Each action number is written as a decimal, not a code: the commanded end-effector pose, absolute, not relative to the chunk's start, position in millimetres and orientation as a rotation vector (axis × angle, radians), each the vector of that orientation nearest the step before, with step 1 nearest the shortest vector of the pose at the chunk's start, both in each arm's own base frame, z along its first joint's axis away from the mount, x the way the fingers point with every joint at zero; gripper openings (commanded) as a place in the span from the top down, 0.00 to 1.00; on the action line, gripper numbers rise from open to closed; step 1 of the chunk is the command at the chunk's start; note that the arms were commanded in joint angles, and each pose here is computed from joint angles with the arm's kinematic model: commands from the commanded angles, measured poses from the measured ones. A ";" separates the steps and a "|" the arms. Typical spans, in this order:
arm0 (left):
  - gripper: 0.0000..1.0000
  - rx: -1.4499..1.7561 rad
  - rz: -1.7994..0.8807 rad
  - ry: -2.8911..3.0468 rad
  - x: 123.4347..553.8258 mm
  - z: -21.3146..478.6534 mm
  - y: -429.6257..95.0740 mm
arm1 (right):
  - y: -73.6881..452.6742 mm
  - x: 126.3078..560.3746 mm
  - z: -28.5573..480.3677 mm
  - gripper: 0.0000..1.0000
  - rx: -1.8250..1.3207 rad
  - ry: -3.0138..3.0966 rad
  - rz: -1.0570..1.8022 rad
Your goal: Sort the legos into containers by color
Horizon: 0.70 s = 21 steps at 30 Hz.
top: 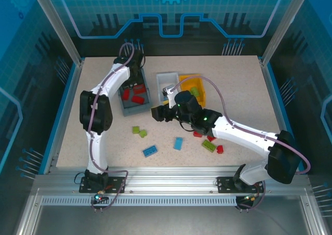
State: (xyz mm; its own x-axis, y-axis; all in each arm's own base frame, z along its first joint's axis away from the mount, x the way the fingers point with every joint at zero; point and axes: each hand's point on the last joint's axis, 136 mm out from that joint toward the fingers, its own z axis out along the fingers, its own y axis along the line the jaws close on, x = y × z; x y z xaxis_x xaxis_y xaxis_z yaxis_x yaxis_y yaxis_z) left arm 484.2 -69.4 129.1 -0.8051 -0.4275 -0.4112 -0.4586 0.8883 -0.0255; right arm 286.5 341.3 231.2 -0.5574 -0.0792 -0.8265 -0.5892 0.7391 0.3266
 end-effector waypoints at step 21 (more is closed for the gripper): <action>0.41 -0.259 -0.762 2.221 263.2 258.6 -179.0 | 285.5 360.3 44.7 0.34 -0.692 2.698 0.115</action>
